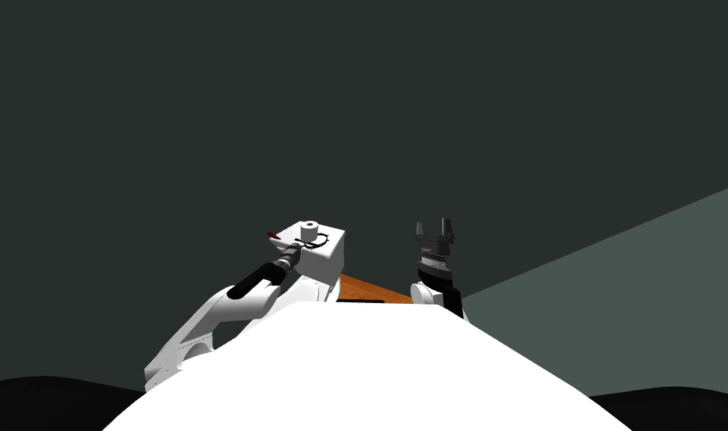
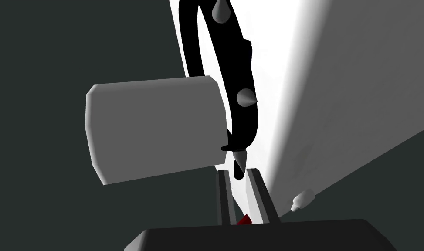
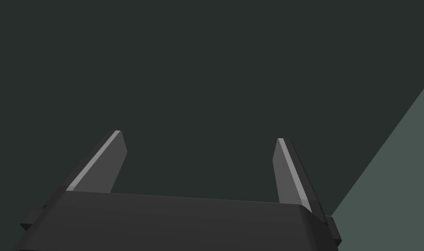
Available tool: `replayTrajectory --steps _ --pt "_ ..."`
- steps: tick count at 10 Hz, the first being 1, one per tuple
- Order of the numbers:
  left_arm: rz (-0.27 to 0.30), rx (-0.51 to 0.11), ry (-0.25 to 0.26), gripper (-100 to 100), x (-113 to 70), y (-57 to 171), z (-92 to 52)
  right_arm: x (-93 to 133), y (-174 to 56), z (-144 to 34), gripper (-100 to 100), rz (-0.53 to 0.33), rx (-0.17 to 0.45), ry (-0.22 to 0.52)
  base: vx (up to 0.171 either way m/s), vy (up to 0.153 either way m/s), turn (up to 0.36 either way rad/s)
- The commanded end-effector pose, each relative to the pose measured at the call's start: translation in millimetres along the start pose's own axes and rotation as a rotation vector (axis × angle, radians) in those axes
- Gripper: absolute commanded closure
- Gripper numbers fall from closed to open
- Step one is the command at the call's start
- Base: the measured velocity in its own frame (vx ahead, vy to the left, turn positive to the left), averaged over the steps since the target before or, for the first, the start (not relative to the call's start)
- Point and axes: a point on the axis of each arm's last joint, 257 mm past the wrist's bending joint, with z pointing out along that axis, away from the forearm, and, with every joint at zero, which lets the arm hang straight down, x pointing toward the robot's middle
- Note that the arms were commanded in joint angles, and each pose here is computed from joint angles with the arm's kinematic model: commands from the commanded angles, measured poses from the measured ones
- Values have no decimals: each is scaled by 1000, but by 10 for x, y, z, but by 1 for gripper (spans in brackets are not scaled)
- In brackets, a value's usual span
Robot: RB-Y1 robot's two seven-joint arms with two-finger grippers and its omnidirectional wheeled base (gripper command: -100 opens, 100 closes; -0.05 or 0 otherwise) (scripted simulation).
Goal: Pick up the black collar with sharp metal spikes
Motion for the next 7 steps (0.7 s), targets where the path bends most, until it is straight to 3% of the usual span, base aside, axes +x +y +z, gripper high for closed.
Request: replayTrajectory --steps 1,7 --pt "12 -28 -11 -100 -46 56 -56 0 0 0 0 0 0 0 69 -59 30" --pt "54 -118 -52 -100 -237 228 -272 0 0 0 0 0 0 0 66 -58 21"
